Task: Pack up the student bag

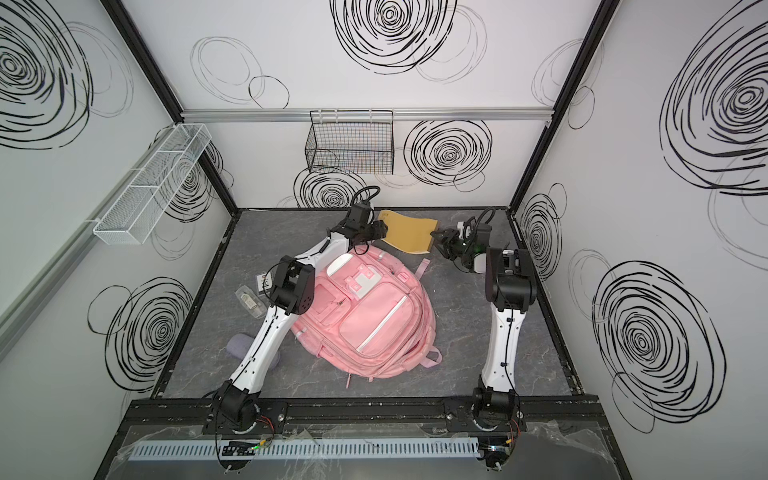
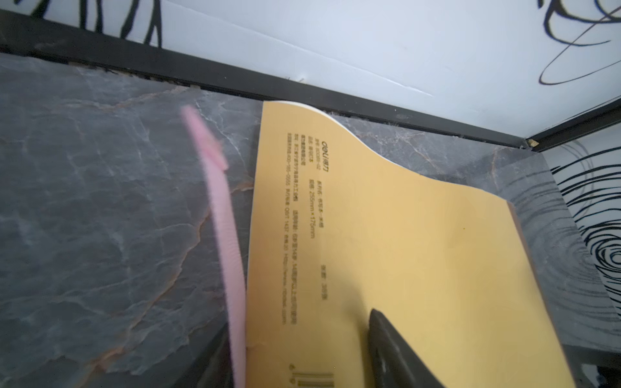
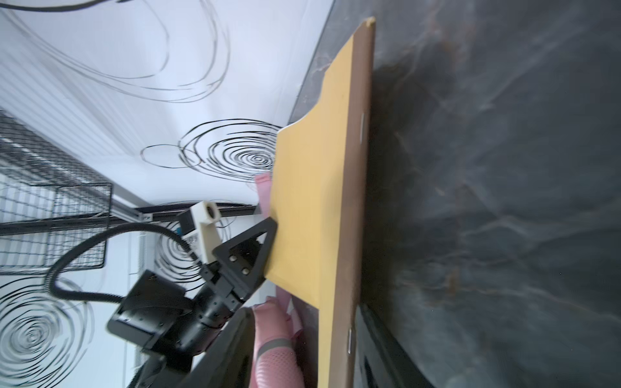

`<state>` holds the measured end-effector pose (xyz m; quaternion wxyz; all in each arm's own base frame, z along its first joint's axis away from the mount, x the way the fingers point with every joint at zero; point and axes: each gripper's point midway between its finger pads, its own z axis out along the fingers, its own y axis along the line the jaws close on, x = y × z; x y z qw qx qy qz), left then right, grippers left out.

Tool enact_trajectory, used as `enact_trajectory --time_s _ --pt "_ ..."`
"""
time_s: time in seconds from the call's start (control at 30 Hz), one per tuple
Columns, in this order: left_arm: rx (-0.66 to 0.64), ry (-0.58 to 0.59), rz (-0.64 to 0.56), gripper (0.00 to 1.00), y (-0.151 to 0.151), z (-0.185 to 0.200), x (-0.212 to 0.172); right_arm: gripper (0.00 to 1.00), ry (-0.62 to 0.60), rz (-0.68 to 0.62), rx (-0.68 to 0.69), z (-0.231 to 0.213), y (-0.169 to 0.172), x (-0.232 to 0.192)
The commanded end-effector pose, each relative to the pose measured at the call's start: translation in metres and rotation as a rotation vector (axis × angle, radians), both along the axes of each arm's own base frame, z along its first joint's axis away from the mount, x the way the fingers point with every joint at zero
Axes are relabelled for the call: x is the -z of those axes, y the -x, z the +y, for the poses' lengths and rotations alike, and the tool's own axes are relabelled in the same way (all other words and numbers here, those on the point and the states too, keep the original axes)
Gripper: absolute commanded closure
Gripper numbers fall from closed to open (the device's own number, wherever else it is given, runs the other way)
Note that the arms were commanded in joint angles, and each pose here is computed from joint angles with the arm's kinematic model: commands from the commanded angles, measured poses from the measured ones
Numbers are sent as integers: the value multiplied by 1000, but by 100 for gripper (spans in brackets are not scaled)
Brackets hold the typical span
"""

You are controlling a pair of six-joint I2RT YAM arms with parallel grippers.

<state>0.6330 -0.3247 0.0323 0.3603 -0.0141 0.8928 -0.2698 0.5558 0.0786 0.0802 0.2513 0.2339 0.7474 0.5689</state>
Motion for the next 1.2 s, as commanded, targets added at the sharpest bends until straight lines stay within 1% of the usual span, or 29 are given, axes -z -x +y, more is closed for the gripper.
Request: enact_trajectory --time_s 0.0,0.17,0.27,0.4,0.53,0.67,0.7,0.73,0.77,0.83,0.87,0.93,0.97,1.03,1.07,1.17 --pt "80 -6 185 40 44 -22 61 51 -95 -98 -110 28 7 -34" --pt "78 -2 182 40 43 -21 60 50 -94 -69 -113 28 4 -22" --pt "79 1 184 40 44 -22 60 48 -37 1 -98 22 -1 3" --pt "77 5 187 40 44 -21 61 47 41 54 -71 12 -3 25" --pt "77 7 184 40 44 -21 60 47 93 93 -31 -4 -3 40" --pt "82 8 180 40 44 -22 58 48 119 93 -25 -11 -7 46" --pt "88 11 180 40 44 -23 58 49 123 88 -31 -11 -10 47" --pt "90 12 179 40 44 -24 56 53 124 82 -39 -10 -13 48" --pt "91 15 174 40 44 -24 52 58 122 81 -47 -10 -15 48" --pt "97 24 147 40 43 -26 38 76 115 77 -58 -10 -17 44" --pt "100 29 130 40 41 -27 28 79 115 72 -56 -11 -17 40" --pt "108 39 85 39 39 -29 1 88 136 63 -39 -16 -16 29" --pt "112 41 61 38 38 -31 -13 90 150 64 -25 -20 -14 24" --pt "120 47 8 37 39 -32 -48 98 173 50 7 -29 -8 7" --pt "125 49 -16 36 40 -33 -62 100 180 40 24 -34 -5 -1" --pt "132 55 -99 35 47 -36 -109 100 213 11 81 -50 7 -31"
